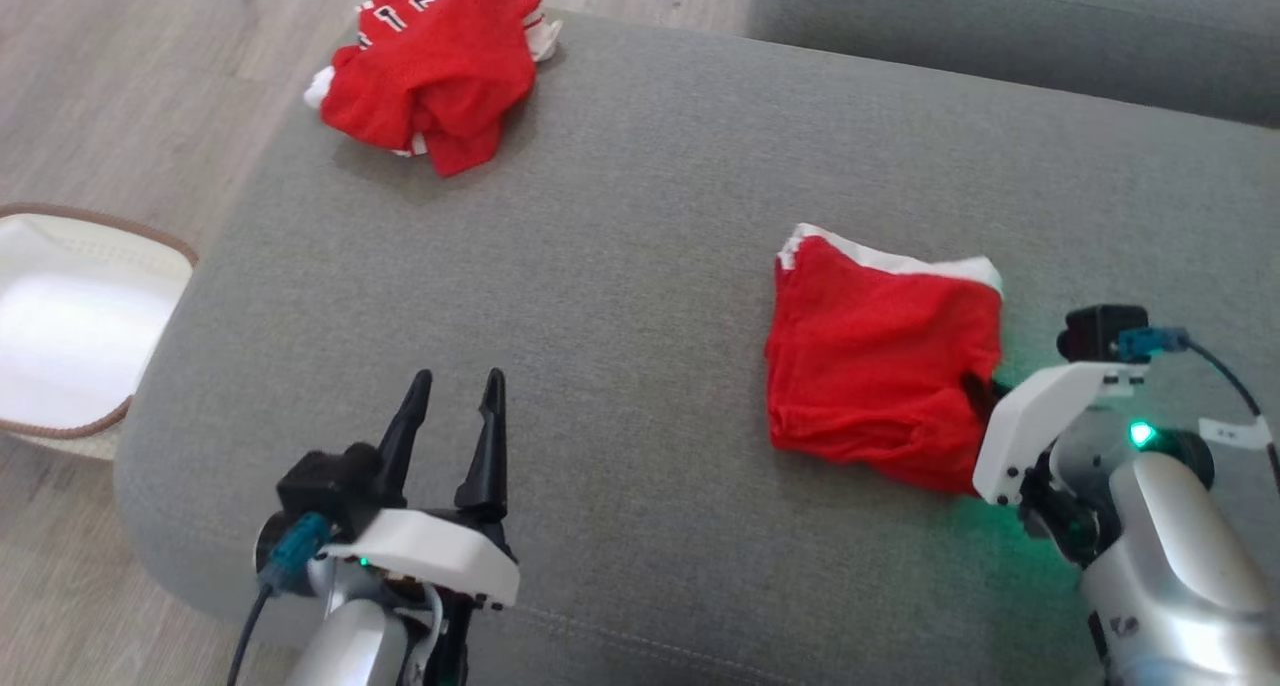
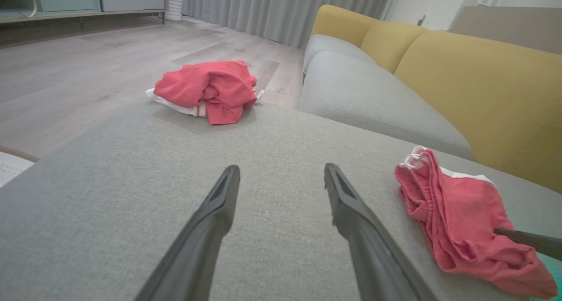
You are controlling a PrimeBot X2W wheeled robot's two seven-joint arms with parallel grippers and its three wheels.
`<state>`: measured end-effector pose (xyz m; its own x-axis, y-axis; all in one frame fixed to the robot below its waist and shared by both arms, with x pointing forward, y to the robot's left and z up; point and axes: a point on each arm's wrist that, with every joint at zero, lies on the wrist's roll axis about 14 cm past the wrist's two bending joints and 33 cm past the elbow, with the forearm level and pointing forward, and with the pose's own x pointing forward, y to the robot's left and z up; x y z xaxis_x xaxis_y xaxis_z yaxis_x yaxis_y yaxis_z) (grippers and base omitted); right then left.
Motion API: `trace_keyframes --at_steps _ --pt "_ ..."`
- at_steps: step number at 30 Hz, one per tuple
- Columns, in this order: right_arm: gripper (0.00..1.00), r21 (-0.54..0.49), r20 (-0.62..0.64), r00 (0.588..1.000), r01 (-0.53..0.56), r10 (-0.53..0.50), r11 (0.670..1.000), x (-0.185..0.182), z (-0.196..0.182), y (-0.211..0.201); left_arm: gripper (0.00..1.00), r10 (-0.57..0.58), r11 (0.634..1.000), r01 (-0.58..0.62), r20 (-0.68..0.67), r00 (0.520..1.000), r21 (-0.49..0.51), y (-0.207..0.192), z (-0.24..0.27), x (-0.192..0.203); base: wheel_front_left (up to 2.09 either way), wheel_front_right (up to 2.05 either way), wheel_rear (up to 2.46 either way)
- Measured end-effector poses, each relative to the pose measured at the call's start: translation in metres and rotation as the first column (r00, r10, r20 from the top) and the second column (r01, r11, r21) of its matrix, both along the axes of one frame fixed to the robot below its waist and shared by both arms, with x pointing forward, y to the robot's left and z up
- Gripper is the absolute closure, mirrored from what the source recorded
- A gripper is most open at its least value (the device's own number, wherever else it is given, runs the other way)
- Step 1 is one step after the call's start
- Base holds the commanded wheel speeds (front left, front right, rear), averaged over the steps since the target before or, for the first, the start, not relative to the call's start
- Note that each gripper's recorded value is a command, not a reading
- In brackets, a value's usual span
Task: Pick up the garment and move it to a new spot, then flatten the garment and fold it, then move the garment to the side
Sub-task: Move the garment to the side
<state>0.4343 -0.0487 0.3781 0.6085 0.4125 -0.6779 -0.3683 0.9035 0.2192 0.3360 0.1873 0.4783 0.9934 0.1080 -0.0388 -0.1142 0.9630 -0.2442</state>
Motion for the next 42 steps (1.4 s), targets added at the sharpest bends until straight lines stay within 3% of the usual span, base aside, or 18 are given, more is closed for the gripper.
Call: trace_keyframes --at_steps 7,15,23,31,35,42 --pt "1.00 0.000 0.092 0.994 0.056 -0.056 0.998 0.019 0.015 -0.024 0.00 -0.077 0.997 0.077 0.000 0.997 -0.003 -0.023 -0.001 0.015 0.00 0.00 0.00" --pt "1.00 -0.077 0.189 0.960 0.223 -0.205 0.972 0.038 0.035 -0.115 0.00 -0.229 0.973 0.230 0.016 0.973 -0.003 -0.070 0.000 0.049 0.00 0.00 0.00" --pt "1.00 -0.085 0.256 0.877 0.439 -0.407 0.894 0.024 0.047 -0.206 0.00 -0.445 0.895 0.446 0.057 0.894 -0.002 -0.148 0.004 0.089 0.00 0.00 0.00" --pt "1.00 -0.108 0.265 0.799 0.581 -0.540 0.807 -0.005 0.042 -0.266 0.00 -0.592 0.804 0.593 0.027 0.805 -0.047 -0.208 -0.020 0.094 0.00 0.00 0.00" --pt "1.00 -0.137 0.255 0.797 0.590 -0.547 0.796 -0.006 0.033 -0.273 0.00 -0.591 0.806 0.590 0.009 0.807 -0.050 -0.207 -0.029 0.098 0.00 0.00 0.00" --pt "1.00 -0.236 0.331 0.824 0.545 -0.461 0.805 0.030 0.052 -0.283 0.00 -0.526 0.850 0.526 -0.001 0.850 -0.032 -0.179 -0.031 0.106 0.00 0.00 0.00"
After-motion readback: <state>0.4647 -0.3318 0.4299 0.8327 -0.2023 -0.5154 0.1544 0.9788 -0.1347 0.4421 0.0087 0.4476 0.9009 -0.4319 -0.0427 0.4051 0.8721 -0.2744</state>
